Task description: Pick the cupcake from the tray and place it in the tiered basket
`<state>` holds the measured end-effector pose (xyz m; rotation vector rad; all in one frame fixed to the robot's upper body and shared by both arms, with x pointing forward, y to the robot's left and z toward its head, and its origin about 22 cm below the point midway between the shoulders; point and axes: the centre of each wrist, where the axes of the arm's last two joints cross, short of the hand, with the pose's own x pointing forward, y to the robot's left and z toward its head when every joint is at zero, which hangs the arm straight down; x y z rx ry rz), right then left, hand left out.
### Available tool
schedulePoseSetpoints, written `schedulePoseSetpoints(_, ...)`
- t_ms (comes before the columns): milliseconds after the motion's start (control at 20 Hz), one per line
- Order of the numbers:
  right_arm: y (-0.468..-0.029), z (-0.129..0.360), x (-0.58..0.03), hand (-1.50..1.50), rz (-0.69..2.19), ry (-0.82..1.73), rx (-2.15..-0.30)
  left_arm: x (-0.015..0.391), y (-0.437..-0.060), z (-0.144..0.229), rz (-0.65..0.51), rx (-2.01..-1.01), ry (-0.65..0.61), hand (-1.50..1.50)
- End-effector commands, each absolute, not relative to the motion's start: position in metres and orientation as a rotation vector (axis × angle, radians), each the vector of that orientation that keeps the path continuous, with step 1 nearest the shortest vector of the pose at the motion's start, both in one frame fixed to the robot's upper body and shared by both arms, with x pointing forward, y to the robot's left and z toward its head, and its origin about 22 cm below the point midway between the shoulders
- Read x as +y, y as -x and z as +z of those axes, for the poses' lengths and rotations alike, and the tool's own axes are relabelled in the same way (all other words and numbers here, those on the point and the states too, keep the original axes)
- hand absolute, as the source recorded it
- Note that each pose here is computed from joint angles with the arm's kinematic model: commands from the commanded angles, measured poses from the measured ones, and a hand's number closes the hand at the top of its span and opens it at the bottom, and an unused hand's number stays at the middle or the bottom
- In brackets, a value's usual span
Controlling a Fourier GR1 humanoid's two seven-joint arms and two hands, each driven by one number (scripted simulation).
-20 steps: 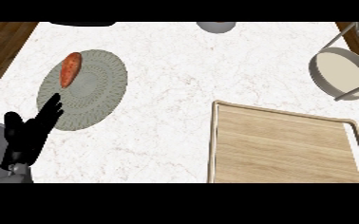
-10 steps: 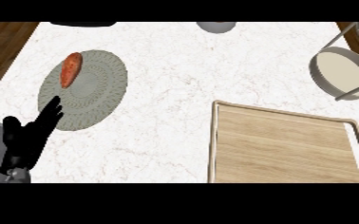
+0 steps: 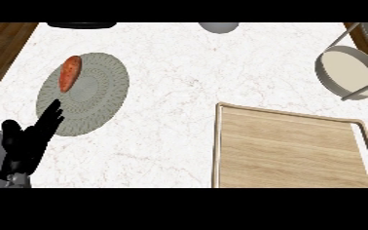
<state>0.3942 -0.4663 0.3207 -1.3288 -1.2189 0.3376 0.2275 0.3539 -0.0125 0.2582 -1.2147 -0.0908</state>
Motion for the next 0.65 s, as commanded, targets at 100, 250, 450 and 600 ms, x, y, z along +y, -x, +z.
schedulePoseSetpoints(100, -0.343, 0.336, -0.525, -1.5, 0.04, 1.125, -1.275, 0.353, -0.22, -0.017, -0.071, -1.208, -0.273, 0.0)
schedulePoseSetpoints(250, -0.32, 0.338, -0.547, -1.5, -0.078, 0.997, -1.397, 0.366, -0.217, -0.023, -0.051, -1.176, -0.275, 0.0)
schedulePoseSetpoints(450, -0.283, 0.315, -0.582, -1.5, -0.161, 0.881, -1.518, 0.347, -0.217, -0.031, -0.039, -1.182, -0.286, 0.0)
schedulePoseSetpoints(600, -0.251, 0.304, -0.604, -1.5, -0.116, 0.814, -1.513, 0.361, -0.22, -0.016, -0.05, -1.186, -0.268, 0.0)
